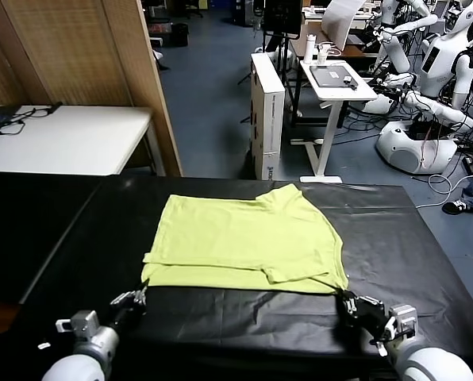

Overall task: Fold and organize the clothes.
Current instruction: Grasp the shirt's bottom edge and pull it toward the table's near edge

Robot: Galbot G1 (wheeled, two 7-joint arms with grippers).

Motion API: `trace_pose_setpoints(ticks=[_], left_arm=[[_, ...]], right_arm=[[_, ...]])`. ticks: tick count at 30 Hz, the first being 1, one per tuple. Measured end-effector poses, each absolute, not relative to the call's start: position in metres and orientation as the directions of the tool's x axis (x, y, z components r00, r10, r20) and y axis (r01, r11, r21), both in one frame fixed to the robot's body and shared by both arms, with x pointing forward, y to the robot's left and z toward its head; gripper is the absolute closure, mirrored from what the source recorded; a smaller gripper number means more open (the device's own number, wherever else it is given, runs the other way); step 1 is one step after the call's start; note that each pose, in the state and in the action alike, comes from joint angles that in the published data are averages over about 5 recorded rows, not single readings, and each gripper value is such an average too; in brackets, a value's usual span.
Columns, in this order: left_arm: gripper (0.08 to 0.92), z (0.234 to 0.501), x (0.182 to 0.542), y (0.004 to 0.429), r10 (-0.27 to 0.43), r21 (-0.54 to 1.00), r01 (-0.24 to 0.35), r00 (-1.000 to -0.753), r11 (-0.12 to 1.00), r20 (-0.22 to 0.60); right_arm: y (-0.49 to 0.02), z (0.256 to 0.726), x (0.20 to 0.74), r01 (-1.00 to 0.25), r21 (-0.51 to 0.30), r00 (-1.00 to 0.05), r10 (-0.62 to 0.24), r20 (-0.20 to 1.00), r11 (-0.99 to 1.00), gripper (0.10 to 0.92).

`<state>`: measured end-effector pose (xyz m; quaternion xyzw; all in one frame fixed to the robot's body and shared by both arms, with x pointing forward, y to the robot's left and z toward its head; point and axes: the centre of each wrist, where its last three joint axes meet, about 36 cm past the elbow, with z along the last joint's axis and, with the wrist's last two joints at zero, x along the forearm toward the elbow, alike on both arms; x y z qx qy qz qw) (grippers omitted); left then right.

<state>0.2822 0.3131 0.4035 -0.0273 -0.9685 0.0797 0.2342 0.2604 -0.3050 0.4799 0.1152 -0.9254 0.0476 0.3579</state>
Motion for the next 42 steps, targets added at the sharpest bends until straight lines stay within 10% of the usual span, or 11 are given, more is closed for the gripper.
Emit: trace_pose_setpoints(ticks=[15,22,29,36,42], left_arm=[[0.849,0.415,0.229,0.334,0.044,-0.085,-0.002,-0.847,0.996,0.529],[0.837,0.418,0.222,0.332,0.035,-0.078,-0.008,-0.842,0.997,0.539],[0.482,0.425,0.22,0.332,0.025,-0.063,-0.009,-0.846,0.998,0.533],[0.119,0.437,0.216,0.337,0.002,-0.055,-0.033,-0.843,0.998,0.537],[0.093,0.454,0.226,0.34,0.007,-0.088,-0.044,-0.863,0.995,0.506]], right_arm=[[-0.293,0.483,0.235,-0.272,0.024,-0.644,-0.2,0.738,0.962,0.875],[-0.291,0.485,0.233,-0.277,0.021,-0.639,-0.201,0.742,0.961,0.526],[-0.289,0.495,0.228,-0.282,0.011,-0.65,-0.199,0.733,0.959,0.153],[-0.29,0.516,0.235,-0.284,0.015,-0.695,-0.216,0.686,0.959,0.116],[-0.3,0.524,0.269,-0.285,0.009,-0.763,-0.233,0.602,0.958,0.115]])
